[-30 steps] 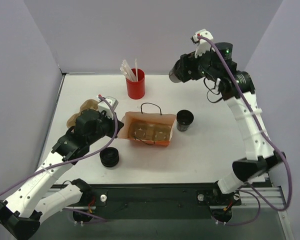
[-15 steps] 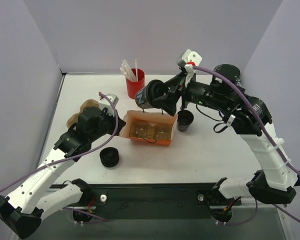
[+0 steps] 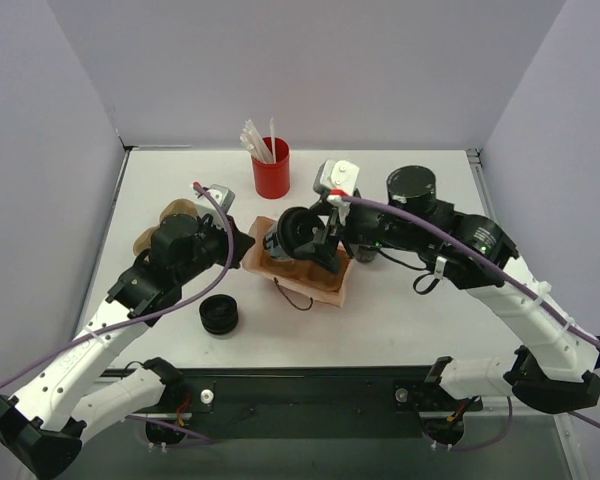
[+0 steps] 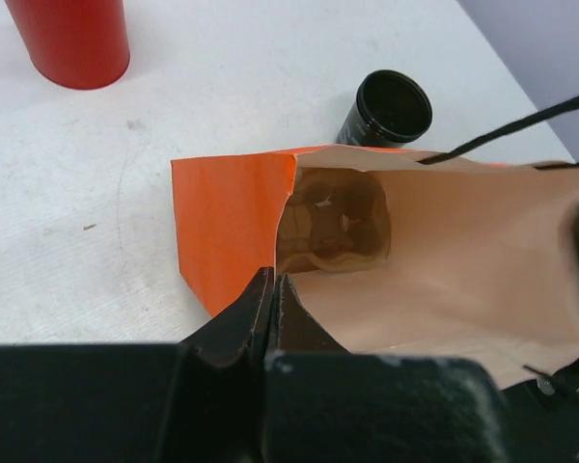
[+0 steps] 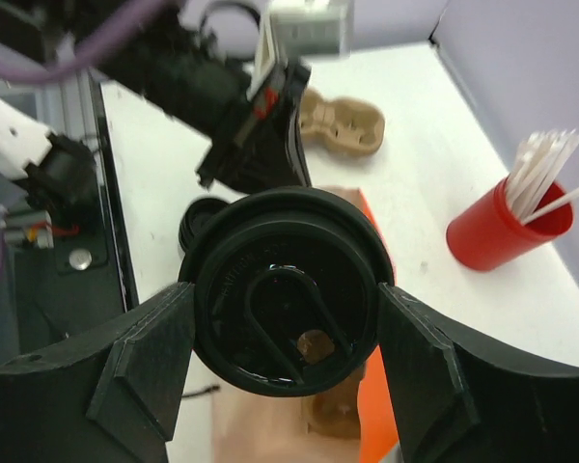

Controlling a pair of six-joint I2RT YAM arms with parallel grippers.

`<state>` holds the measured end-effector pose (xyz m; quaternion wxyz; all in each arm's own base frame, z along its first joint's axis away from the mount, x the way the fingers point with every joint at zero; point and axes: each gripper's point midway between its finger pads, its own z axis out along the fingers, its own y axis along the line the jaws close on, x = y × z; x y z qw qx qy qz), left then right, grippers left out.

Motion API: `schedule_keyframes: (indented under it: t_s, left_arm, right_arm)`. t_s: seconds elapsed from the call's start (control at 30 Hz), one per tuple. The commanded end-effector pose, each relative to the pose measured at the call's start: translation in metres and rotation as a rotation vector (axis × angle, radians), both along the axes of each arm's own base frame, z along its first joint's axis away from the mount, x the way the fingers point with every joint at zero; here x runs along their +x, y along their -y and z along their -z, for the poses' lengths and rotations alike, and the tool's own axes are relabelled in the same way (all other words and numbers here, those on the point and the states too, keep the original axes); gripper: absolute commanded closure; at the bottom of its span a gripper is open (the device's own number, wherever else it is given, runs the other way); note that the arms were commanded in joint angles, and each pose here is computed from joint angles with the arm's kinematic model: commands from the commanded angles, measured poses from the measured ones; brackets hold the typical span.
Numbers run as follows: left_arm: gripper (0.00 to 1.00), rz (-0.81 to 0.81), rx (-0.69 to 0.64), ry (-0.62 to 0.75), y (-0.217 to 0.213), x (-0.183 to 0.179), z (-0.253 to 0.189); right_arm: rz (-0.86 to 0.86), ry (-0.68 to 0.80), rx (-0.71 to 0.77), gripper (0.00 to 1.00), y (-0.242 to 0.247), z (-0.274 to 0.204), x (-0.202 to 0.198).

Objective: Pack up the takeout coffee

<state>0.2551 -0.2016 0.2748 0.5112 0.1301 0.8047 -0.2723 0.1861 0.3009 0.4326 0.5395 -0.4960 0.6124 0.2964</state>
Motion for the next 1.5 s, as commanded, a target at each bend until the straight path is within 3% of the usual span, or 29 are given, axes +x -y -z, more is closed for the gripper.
schedule_keyframes:
  t_s: [0.0, 0.3, 0.57, 0.77, 1.1, 1.33, 1.43, 1.47]
  left_arm:
    - [1.0, 0.021, -0.099, 0.115, 0.006, 0.002, -0.034]
    - [1.0, 0.026, -0.095, 0.091, 0.002, -0.007, -0.022]
    - [1.0, 0.009, -0.073, 0.056, -0.001, -0.005, -0.019]
    - [1.0, 0.004, -0.079, 0.042, -0.001, -0.007, -0.017]
    - [1.0, 0.038, -0.093, 0.095, 0.0, -0.012, -0.022]
    - [1.0, 0.035, -0.076, 0.06, 0.001, -0.01, -0.014]
    - [0.89, 0.007, -0.052, 0.03, -0.007, -0.012, -0.009]
    - [0.82, -0.002, -0.045, 0.022, -0.009, -0.013, -0.007]
  right_arm:
    - [-0.007, 0.06, -0.135, 0.53, -0.003, 0.043, 0.006]
    - [0.036, 0.168, -0.367, 0.53, -0.005, 0.103, 0.008]
    - [0.078, 0.265, -0.263, 0.54, -0.016, 0.043, 0.001]
    - [0.033, 0.297, -0.24, 0.54, -0.025, 0.03, -0.015]
    - [0.042, 0.305, -0.386, 0.54, -0.021, 0.075, 0.007]
    - [0.038, 0.288, -0.455, 0.56, -0.022, 0.128, 0.014]
    - [0.038, 0.273, -0.47, 0.57, -0.023, 0.141, 0.015]
    - [0.038, 0.271, -0.474, 0.57, -0.023, 0.144, 0.015]
